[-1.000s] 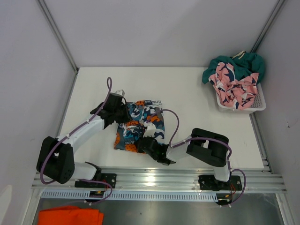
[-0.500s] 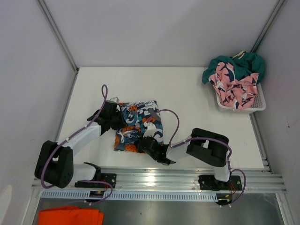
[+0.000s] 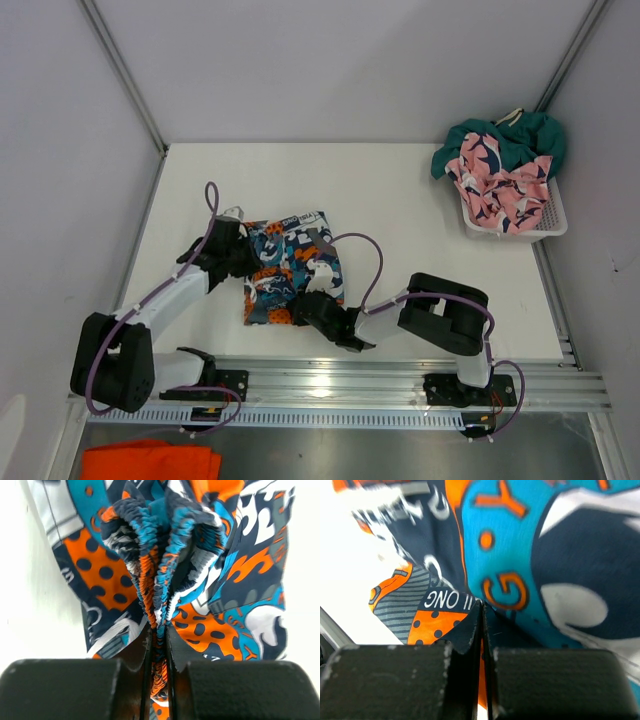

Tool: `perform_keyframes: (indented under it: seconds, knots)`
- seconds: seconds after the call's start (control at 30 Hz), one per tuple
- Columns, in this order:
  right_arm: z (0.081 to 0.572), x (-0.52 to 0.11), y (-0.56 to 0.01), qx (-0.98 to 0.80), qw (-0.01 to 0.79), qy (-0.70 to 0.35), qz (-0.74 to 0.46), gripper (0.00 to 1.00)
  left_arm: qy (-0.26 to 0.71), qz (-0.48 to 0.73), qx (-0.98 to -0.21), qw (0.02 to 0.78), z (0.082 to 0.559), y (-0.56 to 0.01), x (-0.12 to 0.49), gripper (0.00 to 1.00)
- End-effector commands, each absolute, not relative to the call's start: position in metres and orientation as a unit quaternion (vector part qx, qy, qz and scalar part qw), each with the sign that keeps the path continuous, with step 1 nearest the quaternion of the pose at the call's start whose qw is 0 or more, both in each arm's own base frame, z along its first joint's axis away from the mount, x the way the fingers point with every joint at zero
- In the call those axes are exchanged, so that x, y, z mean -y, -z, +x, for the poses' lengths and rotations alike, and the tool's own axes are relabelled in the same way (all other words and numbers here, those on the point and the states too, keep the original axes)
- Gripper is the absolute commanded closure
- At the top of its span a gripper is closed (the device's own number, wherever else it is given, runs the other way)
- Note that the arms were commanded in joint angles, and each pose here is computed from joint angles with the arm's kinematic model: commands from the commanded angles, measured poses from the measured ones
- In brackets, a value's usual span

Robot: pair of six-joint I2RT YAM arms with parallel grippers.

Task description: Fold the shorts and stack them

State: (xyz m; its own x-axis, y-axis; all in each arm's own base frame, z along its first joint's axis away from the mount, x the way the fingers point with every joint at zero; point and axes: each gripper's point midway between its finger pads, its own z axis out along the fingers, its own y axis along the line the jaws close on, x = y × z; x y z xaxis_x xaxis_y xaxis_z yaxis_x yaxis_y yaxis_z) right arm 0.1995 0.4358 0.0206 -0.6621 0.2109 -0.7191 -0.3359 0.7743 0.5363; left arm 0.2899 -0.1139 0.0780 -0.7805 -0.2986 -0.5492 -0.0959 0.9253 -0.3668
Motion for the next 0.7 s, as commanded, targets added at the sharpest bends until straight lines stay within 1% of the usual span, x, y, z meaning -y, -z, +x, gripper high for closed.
perform_keyframes:
  seconds: [0.0, 0.13, 0.23, 0.33, 0.4, 0.5, 0.53, 0.57, 0.63, 0.67]
  knots:
    - [0.182, -0.387, 0.048, -0.902, 0.358, -0.225, -0.080, 1.00, 0.169, -0.120, -0.922, 0.328, 0.282, -0.075, 0.109, 1.00]
    - [0.183, -0.387, 0.050, -0.903, 0.357, -0.225, -0.078, 1.00, 0.156, -0.142, -0.914, 0.345, 0.275, -0.070, 0.098, 1.00]
    - [0.183, -0.388, 0.050, -0.903, 0.356, -0.226, -0.079, 1.00, 0.133, -0.159, -0.914, 0.350, 0.273, -0.055, 0.086, 1.00]
    - [0.182, -0.390, 0.047, -0.902, 0.356, -0.230, -0.082, 1.00, 0.132, -0.165, -0.922, 0.325, 0.270, -0.033, 0.083, 1.00]
    - [0.180, -0.390, 0.045, -0.901, 0.355, -0.232, -0.087, 1.00, 0.139, -0.159, -0.925, 0.315, 0.276, -0.032, 0.088, 1.00]
    - [0.178, -0.394, 0.030, -0.896, 0.358, -0.246, -0.094, 1.00, 0.137, -0.164, -0.922, 0.323, 0.280, -0.035, 0.086, 1.00]
    - [0.178, -0.396, 0.016, -0.891, 0.363, -0.257, -0.093, 1.00, 0.137, -0.164, -0.922, 0.323, 0.281, -0.036, 0.086, 1.00]
    - [0.177, -0.397, 0.009, -0.887, 0.367, -0.262, -0.099, 0.99, 0.136, -0.164, -0.923, 0.320, 0.282, -0.033, 0.086, 1.00]
    - [0.175, -0.398, -0.006, -0.882, 0.370, -0.271, -0.105, 0.94, 0.134, -0.163, -0.925, 0.317, 0.282, -0.031, 0.086, 1.00]
    - [0.176, -0.402, -0.026, -0.874, 0.378, -0.287, -0.103, 0.90, 0.133, -0.163, -0.926, 0.314, 0.282, -0.029, 0.087, 1.00]
